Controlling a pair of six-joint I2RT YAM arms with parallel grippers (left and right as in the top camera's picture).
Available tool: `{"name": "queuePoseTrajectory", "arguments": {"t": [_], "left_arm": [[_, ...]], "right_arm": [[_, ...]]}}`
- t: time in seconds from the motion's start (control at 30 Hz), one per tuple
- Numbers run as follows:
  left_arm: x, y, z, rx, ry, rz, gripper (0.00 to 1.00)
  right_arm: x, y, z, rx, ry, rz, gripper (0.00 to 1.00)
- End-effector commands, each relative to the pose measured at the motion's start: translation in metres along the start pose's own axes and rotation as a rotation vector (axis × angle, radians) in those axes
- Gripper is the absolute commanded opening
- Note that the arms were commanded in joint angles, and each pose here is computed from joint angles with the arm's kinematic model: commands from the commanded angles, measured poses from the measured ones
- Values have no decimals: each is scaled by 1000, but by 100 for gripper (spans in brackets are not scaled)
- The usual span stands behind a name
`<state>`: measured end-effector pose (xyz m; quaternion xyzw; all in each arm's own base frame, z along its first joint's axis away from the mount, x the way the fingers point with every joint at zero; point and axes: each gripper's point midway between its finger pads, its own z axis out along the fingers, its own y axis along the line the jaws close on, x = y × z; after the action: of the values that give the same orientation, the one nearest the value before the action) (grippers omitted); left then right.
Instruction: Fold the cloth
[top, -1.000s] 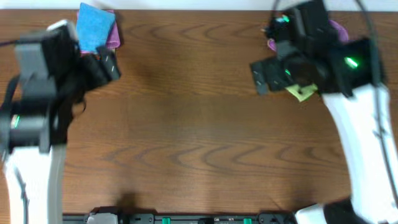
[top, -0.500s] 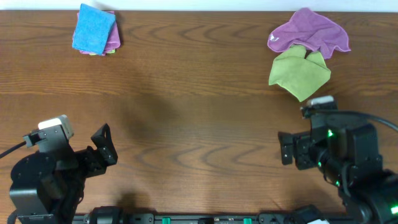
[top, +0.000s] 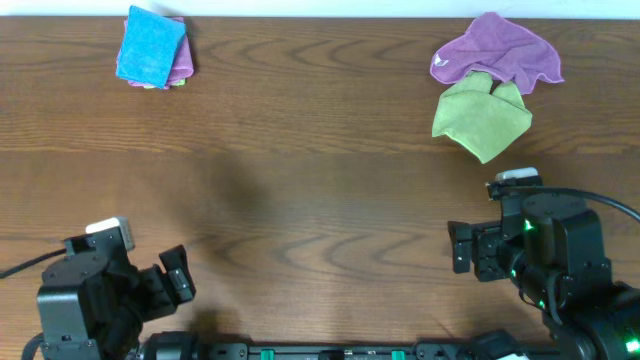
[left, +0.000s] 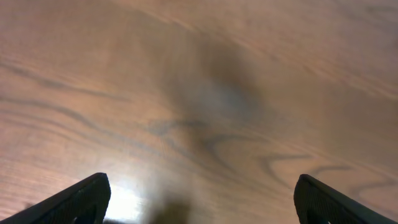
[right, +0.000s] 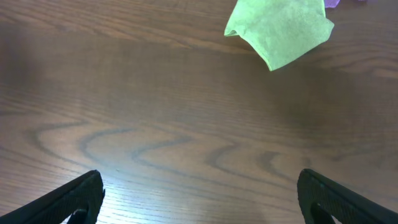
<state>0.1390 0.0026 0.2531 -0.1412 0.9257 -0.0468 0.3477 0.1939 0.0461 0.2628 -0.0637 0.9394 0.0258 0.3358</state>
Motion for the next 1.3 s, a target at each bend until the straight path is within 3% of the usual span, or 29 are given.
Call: {"name": "queuePoseTrajectory", "arguments": {"t": [0.0, 0.2, 0.37, 0.5, 0.87, 1.27], "left_arm": [[4, 4, 0, -18, 11, -10, 95], [-1, 11, -2, -62, -23, 10, 95], [-47, 8, -22, -33, -320, -6, 95], [-57, 8, -11, -22, -487, 69, 95], [-34, 19, 82, -7, -565, 75, 95], [0, 7, 120, 76, -519, 123, 95]], "right_arm": [[0, 2, -1, -6, -2, 12, 99], [0, 2, -1, -6, -2, 12, 99], [0, 2, -1, -6, -2, 12, 99], [0, 2, -1, -6, -2, 12, 99], [0, 2, -1, -6, -2, 12, 99], [0, 2, -1, -6, -2, 12, 99]]}}
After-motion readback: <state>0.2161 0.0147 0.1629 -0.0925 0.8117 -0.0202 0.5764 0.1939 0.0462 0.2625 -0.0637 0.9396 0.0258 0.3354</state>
